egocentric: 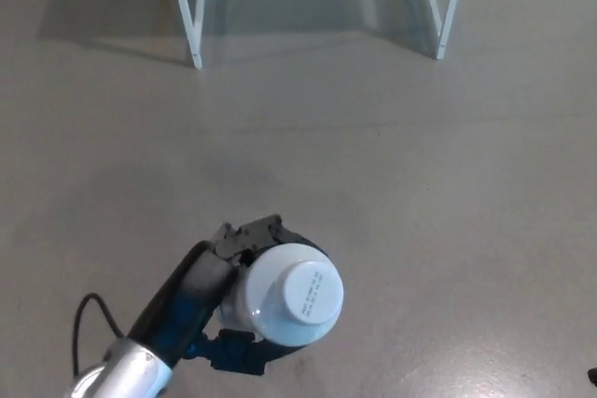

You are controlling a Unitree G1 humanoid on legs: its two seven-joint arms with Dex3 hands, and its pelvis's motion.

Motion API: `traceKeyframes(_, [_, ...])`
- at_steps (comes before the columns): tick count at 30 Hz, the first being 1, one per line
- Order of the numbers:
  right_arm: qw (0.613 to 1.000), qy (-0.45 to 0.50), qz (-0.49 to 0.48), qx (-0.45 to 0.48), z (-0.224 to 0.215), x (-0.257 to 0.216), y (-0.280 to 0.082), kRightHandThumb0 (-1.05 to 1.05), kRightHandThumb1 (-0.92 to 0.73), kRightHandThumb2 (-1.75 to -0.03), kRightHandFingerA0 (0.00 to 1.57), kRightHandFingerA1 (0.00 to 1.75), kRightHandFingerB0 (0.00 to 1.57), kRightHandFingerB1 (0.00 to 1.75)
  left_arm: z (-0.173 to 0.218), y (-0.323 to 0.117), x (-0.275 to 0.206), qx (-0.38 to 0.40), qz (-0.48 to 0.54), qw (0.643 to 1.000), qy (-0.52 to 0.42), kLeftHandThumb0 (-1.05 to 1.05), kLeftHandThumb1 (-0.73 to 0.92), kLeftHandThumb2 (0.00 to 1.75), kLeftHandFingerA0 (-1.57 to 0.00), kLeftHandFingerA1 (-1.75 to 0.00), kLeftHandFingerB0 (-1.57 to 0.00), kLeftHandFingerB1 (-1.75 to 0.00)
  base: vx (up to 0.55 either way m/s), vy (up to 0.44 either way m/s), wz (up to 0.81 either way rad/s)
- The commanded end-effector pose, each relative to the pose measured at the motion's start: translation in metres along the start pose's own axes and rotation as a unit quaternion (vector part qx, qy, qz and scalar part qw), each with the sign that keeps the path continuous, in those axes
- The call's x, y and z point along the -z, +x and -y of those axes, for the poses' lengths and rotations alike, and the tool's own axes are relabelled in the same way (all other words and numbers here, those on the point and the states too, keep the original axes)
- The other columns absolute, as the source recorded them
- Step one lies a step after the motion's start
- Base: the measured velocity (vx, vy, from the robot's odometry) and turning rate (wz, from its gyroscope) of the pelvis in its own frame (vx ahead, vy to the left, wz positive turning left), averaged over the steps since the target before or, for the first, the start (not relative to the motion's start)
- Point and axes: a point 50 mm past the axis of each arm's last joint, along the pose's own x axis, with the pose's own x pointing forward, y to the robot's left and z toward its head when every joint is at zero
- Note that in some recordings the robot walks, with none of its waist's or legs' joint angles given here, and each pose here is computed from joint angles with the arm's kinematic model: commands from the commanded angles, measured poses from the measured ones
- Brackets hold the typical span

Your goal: The robot picks up a bottle from a person using its left hand and walk towards the table in frontand put the bottle on the table.

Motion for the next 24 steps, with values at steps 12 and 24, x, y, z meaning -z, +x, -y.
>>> traceKeyframes(12, [1.000,-0.008,0.006,0.003,0.004,-0.012,0.004,-0.28,-0.64,-0.59,0.75,0.48,0.59,0.42,-0.004,-0.009,-0.025,0.104,0.049,0.949,-0.294,-0.22,0.81,0.64,-1.06,-1.16,-0.87,-0.74,0.10,0.223,-0.14])
traceKeyframes(24, [1.000,-0.005,0.002,-0.004,0.002,-0.007,0.003,-0.27,-0.66,-0.59,0.72,0.48,0.59,0.43,-0.007,-0.009,-0.029,0.111,0.061,0.948,-0.293,-0.21,0.83,0.64,-1.03,-1.15,-0.86,-0.76,0.27,0.001,0.10])
